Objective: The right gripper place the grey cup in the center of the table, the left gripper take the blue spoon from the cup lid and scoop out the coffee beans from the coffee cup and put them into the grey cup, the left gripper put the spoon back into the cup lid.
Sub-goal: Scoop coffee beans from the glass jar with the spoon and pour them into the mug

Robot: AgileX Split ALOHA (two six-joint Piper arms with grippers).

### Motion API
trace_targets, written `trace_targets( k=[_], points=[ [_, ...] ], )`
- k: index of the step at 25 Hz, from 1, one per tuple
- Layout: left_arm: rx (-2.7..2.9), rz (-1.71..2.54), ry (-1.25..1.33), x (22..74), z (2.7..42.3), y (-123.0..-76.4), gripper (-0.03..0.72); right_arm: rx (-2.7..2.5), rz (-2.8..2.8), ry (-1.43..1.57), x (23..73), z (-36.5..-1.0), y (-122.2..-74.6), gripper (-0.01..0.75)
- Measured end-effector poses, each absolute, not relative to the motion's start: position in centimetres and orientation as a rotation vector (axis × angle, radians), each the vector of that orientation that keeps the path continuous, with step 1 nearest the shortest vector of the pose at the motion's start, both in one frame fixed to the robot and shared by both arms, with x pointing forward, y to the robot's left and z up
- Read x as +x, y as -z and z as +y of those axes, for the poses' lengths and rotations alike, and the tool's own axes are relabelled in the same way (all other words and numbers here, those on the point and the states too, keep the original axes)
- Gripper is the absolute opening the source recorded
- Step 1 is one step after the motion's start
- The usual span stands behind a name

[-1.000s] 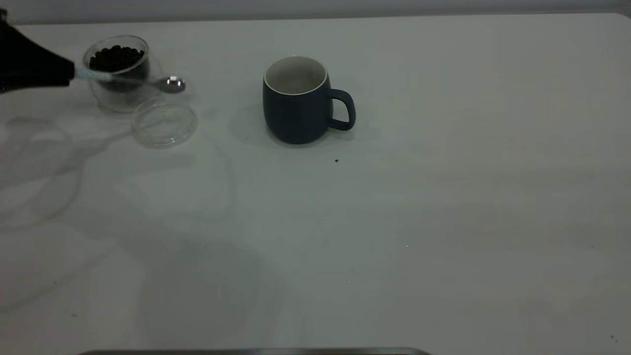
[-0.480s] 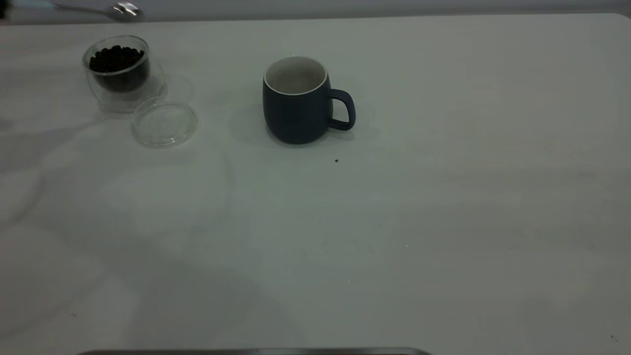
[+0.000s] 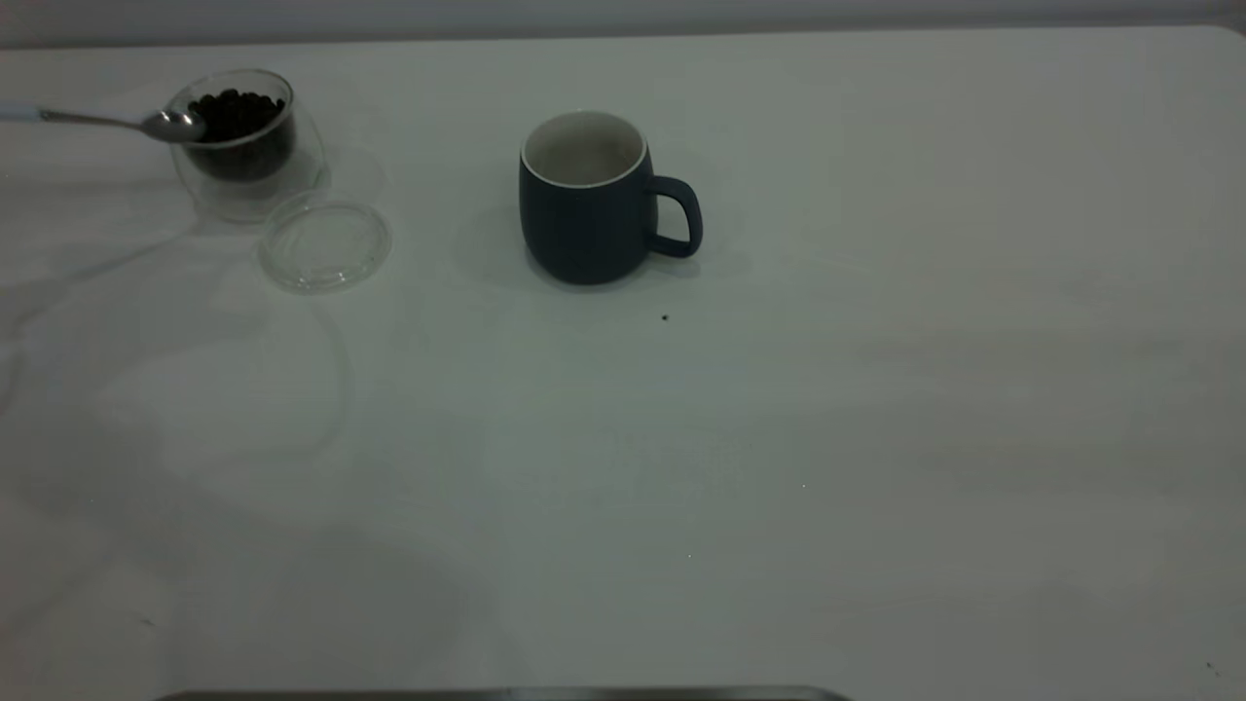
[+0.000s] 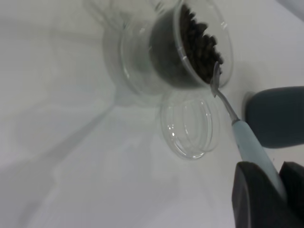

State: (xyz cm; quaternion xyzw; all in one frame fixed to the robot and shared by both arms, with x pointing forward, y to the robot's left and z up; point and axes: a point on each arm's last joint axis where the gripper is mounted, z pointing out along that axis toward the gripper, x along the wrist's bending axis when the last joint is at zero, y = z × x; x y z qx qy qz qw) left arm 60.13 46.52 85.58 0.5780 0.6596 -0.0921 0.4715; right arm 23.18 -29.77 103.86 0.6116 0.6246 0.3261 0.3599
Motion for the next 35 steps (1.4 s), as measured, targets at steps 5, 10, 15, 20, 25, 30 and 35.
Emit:
trace_targets(
  k=[5,10,15,20,25,30,35],
  points=[
    [1.283,1.643,0.242,60.6,46.5,-83.6,0.131,1.577,1.61,-0.841,23.2,-29.8,-103.9,0.358],
    [1.264,1.63,0.216,60.8,46.5,-83.3,0.131,1.577,1.61,-0.841,23.2,-29.8,-103.9,0.358],
    [1.271,1.638,0.197,61.0,46.6,-83.2,0.131,1.577,1.61,-0.841,23.2,-29.8,-103.9,0.358],
    [1.287,1.651,0.176,61.7,45.8,-83.1,0.131,1.577,1.61,-0.841,23.2,-29.8,-103.9,0.358],
    [1.327,1.653,0.164,62.7,44.5,-82.8,0.131,1.577,1.61,-0.841,23.2,-29.8,-103.9,0.358],
    [1.37,1.635,0.193,63.4,42.9,-82.6,0.131,1.577,1.61,-0.841,23.2,-29.8,-103.9,0.358],
    [1.37,1.646,0.199,63.5,42.7,-82.5,0.131,1.577,1.61,-0.841,23.2,-29.8,-103.9,0.358]
  ],
)
